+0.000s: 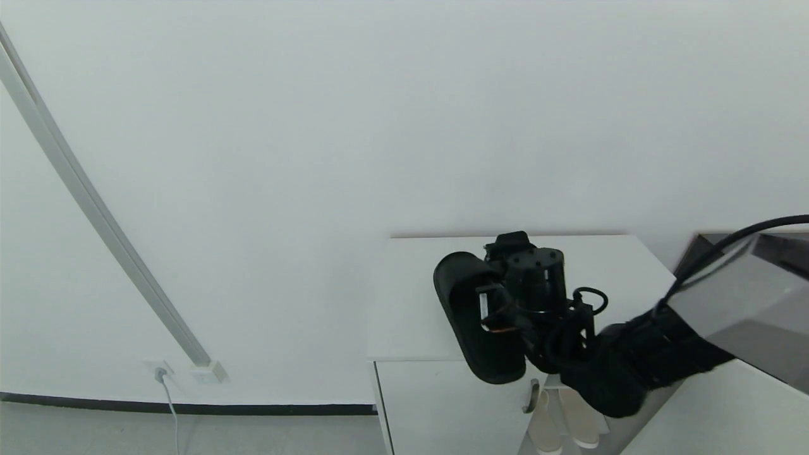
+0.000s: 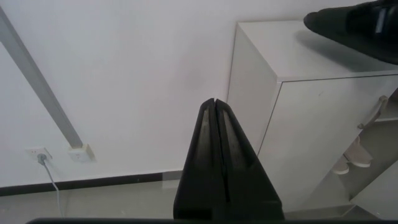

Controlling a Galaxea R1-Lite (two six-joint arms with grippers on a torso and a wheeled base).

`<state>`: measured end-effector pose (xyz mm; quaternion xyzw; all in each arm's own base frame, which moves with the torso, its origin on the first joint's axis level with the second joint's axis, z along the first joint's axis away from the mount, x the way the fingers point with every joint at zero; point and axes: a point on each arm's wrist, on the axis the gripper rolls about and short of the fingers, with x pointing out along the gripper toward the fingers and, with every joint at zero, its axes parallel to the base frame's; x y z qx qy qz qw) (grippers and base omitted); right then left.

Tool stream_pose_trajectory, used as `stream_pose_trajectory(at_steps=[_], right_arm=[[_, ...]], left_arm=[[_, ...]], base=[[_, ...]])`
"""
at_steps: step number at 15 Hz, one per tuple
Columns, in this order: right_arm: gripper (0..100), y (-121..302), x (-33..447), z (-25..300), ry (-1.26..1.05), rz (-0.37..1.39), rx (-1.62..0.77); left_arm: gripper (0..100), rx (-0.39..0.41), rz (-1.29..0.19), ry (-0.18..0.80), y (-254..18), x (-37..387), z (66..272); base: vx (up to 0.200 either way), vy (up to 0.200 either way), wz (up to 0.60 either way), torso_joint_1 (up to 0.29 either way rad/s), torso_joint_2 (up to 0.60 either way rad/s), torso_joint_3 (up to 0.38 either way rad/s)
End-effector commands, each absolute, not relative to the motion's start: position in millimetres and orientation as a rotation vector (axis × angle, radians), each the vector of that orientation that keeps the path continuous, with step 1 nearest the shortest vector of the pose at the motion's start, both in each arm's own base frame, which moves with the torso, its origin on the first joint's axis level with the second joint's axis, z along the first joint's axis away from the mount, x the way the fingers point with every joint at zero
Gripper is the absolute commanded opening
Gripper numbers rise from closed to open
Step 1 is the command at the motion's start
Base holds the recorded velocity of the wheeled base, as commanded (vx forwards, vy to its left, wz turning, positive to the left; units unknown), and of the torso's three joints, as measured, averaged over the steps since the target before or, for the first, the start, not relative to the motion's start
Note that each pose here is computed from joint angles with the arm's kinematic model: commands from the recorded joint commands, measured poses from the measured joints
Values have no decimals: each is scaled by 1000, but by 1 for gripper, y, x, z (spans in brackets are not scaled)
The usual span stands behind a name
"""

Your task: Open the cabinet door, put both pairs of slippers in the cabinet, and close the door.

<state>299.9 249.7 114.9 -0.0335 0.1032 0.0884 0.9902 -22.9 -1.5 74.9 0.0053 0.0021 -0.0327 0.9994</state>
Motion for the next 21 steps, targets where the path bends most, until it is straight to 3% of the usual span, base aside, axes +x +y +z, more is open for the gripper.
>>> stream_pose_trajectory(at_steps=[1,4,16,21], right_arm=[[0,223,223,139,207,344,-85],[0,213,194,155,199,527,-25],[0,225,192,141,247,552,-68],[0,224,191,139,254,554,-65]], left_arm=[[0,12,-66,6,-1,-23,75],[0,12,-68,4,-2,-23,75],[0,12,-68,4,-2,-23,75],[0,12,-69,6,-2,-23,75]], base=[[0,0,0,0,0,0],[0,0,0,0,0,0],[0,0,0,0,0,0],[-200,0,0,4,3,2]])
